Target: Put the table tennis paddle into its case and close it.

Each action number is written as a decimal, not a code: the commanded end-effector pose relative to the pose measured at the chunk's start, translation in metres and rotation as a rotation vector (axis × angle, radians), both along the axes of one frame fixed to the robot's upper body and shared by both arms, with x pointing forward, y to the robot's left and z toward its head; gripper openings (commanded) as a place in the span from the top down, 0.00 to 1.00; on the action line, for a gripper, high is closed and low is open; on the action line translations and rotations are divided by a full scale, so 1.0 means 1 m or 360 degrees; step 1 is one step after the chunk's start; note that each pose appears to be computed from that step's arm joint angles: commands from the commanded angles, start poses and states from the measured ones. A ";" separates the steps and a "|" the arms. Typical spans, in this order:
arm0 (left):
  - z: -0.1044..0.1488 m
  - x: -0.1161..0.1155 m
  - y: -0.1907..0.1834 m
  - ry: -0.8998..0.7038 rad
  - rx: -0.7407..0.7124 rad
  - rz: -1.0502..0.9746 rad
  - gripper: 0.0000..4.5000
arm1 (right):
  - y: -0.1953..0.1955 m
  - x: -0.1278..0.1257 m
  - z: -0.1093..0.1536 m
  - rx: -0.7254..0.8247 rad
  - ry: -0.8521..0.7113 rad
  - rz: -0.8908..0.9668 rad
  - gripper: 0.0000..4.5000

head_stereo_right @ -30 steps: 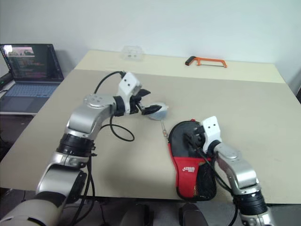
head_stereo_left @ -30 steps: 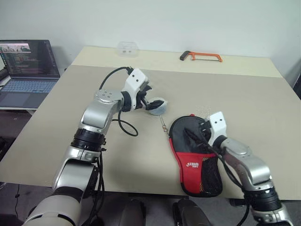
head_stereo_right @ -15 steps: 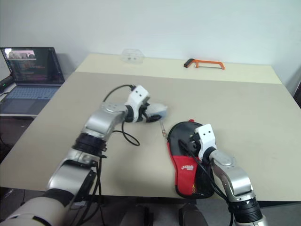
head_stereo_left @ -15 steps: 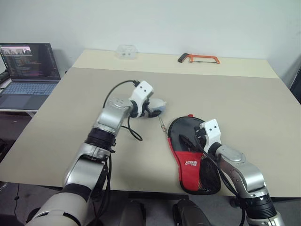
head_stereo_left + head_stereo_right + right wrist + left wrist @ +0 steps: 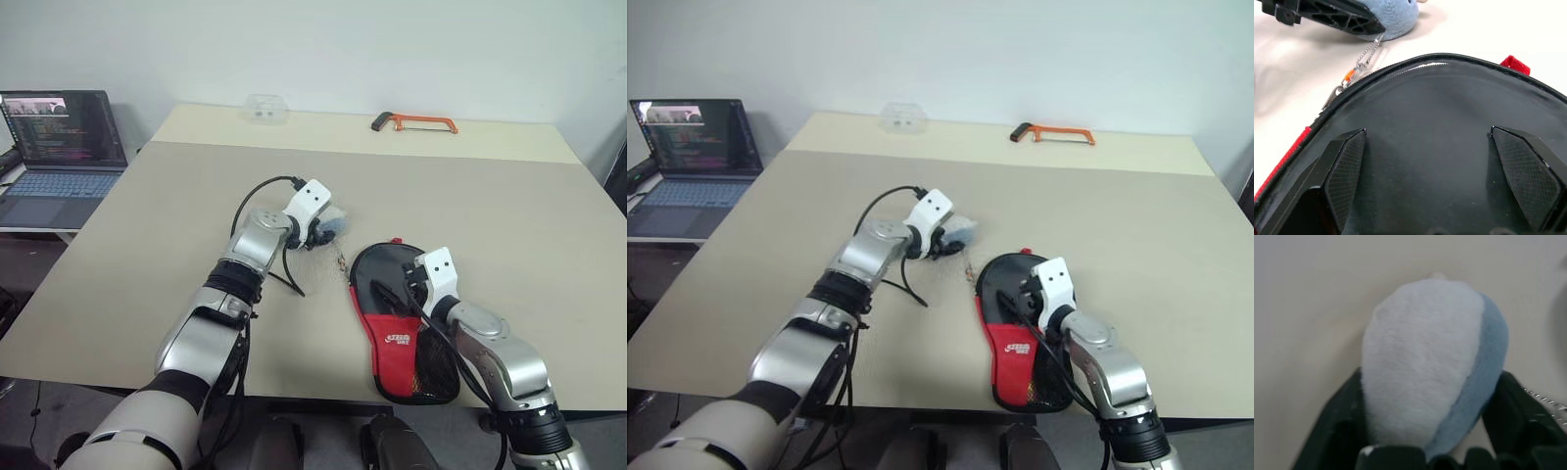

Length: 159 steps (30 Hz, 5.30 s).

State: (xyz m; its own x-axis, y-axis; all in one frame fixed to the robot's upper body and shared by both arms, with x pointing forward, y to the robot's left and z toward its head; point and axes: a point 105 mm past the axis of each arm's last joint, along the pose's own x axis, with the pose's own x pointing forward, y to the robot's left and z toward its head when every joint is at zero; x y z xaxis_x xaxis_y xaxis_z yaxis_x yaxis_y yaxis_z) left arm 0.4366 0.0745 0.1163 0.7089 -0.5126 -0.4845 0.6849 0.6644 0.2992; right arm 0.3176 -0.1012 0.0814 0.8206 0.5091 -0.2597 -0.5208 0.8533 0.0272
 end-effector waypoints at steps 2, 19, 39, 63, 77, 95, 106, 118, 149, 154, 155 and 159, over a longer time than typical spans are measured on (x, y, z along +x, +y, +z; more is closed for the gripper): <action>0.000 0.001 -0.014 -0.0018 -0.0023 -0.0031 0.73 | 0.003 -0.007 -0.013 0.0035 0.0120 0.0003 0.00; 0.022 0.018 -0.050 -0.0240 0.0100 -0.0106 0.93 | 0.006 -0.011 -0.022 -0.0027 0.0142 0.0044 0.00; 0.059 0.018 -0.103 -0.0530 0.0188 -0.0121 0.93 | 0.001 -0.007 -0.018 0.0034 0.0225 0.0086 0.00; 0.086 0.006 -0.148 -0.1063 0.0718 -0.0351 0.93 | 0.012 -0.026 -0.025 -0.0023 0.0281 0.0167 0.00; 0.076 -0.019 -0.190 -0.1210 0.0796 -0.0587 0.93 | 0.015 -0.038 -0.027 -0.0024 0.0300 0.0144 0.00; 0.022 -0.055 -0.214 -0.1003 0.0820 -0.0994 0.93 | 0.019 -0.036 -0.030 -0.0035 0.0309 0.0162 0.00; -0.008 -0.070 -0.209 -0.0699 0.0724 -0.1187 0.54 | 0.020 -0.033 -0.032 -0.0053 0.0313 0.0198 0.00; 0.004 -0.070 -0.203 -0.0736 0.0751 -0.1330 0.00 | 0.017 -0.032 -0.038 -0.0085 0.0347 0.0245 0.00; 0.131 -0.045 -0.088 -0.0619 -0.0123 -0.1351 0.00 | 0.011 -0.040 -0.040 -0.0149 0.0373 0.0419 0.00; 0.109 -0.048 -0.066 -0.0459 -0.0286 -0.1231 0.00 | 0.008 -0.048 -0.007 -0.0194 0.0280 0.0594 0.00; 0.105 -0.052 -0.063 -0.0415 -0.0332 -0.1228 0.00 | 0.006 -0.048 0.002 -0.0204 0.0255 0.0610 0.00; 0.095 -0.063 -0.056 -0.0290 -0.0456 -0.1171 0.00 | -0.009 -0.053 0.034 -0.0288 0.0175 0.0686 0.00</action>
